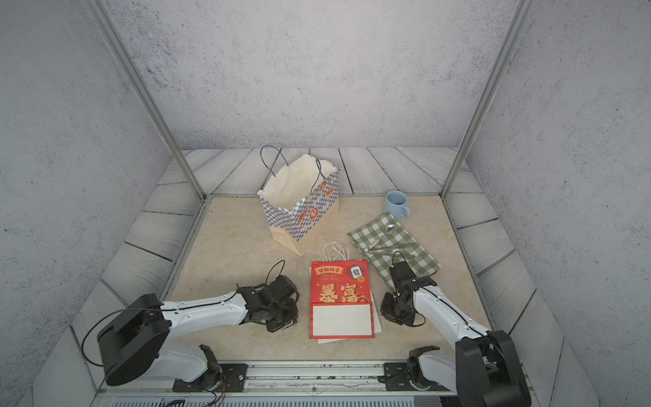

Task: Put away the paper bag
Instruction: Adjust the paper bag at the center of the board.

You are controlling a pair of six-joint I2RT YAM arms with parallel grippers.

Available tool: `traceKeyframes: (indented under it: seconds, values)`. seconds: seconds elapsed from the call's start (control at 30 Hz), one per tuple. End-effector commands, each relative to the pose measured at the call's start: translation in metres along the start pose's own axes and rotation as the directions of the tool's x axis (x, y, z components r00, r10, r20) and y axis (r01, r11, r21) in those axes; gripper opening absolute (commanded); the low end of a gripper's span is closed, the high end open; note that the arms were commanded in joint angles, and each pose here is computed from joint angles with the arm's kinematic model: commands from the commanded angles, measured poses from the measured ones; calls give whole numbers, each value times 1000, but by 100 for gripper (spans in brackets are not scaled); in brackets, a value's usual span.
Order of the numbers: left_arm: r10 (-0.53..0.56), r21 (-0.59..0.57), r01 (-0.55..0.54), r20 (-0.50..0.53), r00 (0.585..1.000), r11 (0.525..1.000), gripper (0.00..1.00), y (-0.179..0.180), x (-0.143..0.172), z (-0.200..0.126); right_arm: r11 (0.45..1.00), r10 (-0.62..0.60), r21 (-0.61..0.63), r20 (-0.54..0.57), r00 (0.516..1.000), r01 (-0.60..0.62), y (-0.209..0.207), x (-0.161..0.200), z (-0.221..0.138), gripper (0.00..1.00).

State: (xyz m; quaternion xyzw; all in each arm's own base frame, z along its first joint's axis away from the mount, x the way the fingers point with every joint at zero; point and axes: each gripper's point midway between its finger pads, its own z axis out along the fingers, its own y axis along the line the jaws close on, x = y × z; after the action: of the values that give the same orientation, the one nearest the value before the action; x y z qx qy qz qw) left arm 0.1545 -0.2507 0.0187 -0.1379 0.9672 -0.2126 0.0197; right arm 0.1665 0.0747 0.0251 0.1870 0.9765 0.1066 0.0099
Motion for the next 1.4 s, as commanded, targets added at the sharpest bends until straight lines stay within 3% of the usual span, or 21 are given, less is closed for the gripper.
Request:
traceKeyframes:
  seconds: [0.0,0.47,0.97,1.07,1.2,1.3,1.37]
  values:
    - [56,59,-54,-45,997,997,0,-24,5,3,1000,3,-9,-22,1000,-4,3,3,3,16]
    - [122,20,-120,-134,983,993,0,-27,30,6,998,55,35,-136,989,-50,22,19,16,19]
    - [79,5,-79,-100,992,997,0,-26,26,-2,993,109,53,-107,988,-103,24,25,16,18]
    - [50,-27,-51,-58,997,998,0,-18,20,-6,986,117,126,-29,993,-113,11,15,3,19]
    - [3,-92,2,56,998,996,0,0,6,-24,967,92,220,174,980,-130,-9,-9,-35,24]
    - [-45,-150,76,201,979,986,0,19,-12,-52,954,64,264,280,958,-141,-17,-22,-65,26]
    - [-65,-144,120,338,939,982,0,26,-30,-82,970,29,217,340,940,-109,-6,-33,-85,26]
